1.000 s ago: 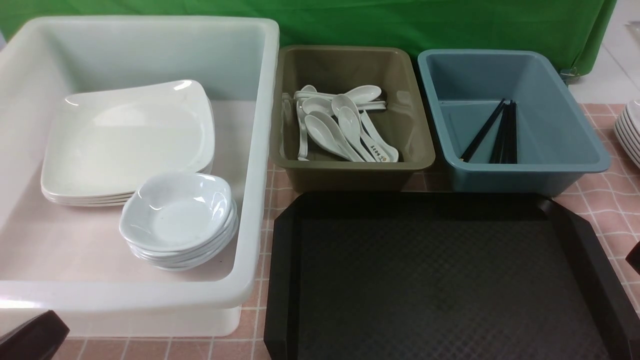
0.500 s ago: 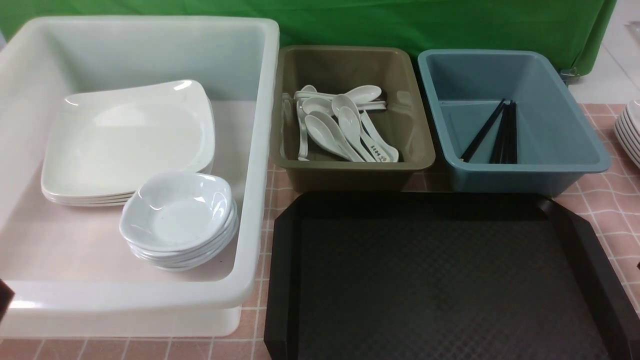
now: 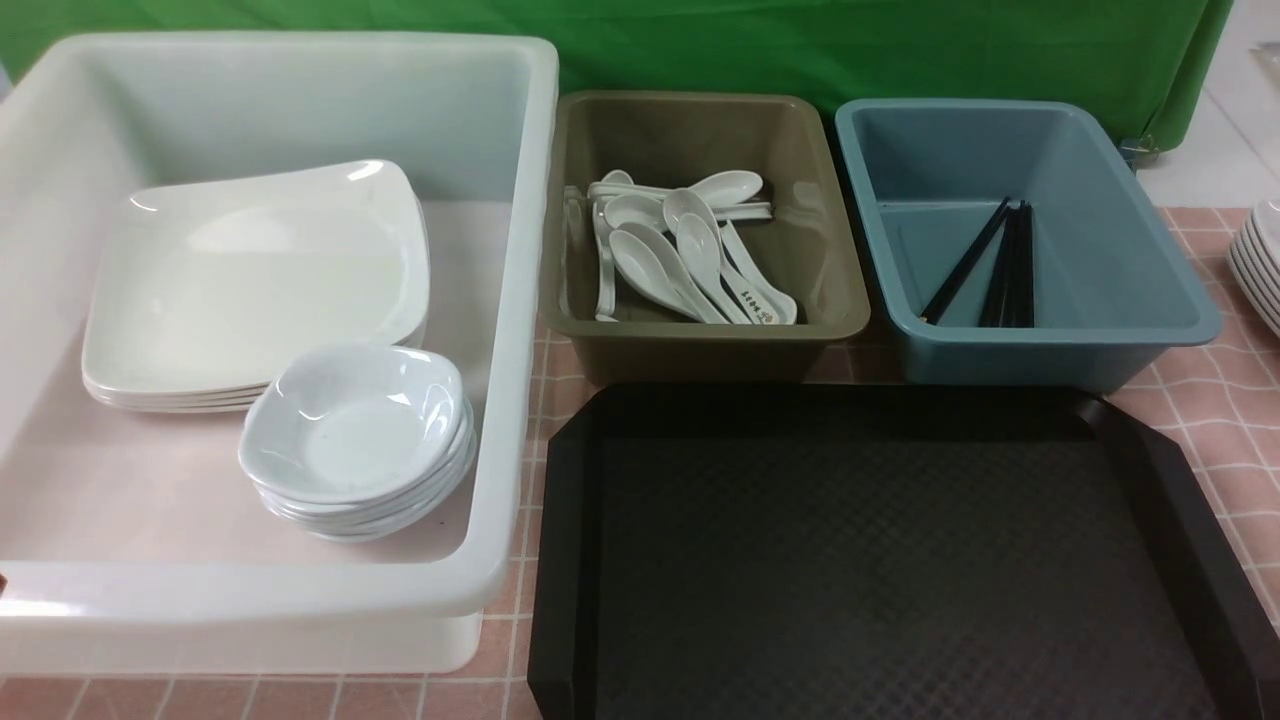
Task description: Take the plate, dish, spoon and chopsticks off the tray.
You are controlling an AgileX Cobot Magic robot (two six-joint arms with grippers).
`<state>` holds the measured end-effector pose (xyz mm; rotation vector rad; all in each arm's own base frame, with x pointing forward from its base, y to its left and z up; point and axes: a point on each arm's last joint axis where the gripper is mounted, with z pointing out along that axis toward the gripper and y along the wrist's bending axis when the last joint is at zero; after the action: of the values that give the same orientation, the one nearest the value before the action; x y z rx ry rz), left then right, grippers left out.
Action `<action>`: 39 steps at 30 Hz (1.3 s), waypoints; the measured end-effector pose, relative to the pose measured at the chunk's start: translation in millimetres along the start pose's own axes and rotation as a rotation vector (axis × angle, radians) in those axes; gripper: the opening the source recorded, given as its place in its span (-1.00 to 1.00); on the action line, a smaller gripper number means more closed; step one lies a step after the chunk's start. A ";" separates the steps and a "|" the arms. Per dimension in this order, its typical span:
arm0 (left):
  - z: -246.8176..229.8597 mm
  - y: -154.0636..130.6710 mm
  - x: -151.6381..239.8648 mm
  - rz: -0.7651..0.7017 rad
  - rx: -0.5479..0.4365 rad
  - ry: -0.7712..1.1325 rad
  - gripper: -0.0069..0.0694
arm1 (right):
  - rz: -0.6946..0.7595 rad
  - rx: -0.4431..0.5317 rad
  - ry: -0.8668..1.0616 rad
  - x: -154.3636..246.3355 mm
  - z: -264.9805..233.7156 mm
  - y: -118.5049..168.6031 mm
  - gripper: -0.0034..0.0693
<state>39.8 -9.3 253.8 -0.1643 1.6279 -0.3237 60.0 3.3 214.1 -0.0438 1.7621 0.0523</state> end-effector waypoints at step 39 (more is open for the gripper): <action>-0.2 6.5 -1.0 0.183 -0.072 -0.005 -0.76 | 0.023 0.107 0.074 30.2 -0.5 -6.4 -0.37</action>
<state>40.2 -2.8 252.8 -0.0699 1.6374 -0.1244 54.1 -3.1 184.4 0.0533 1.8369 -0.0269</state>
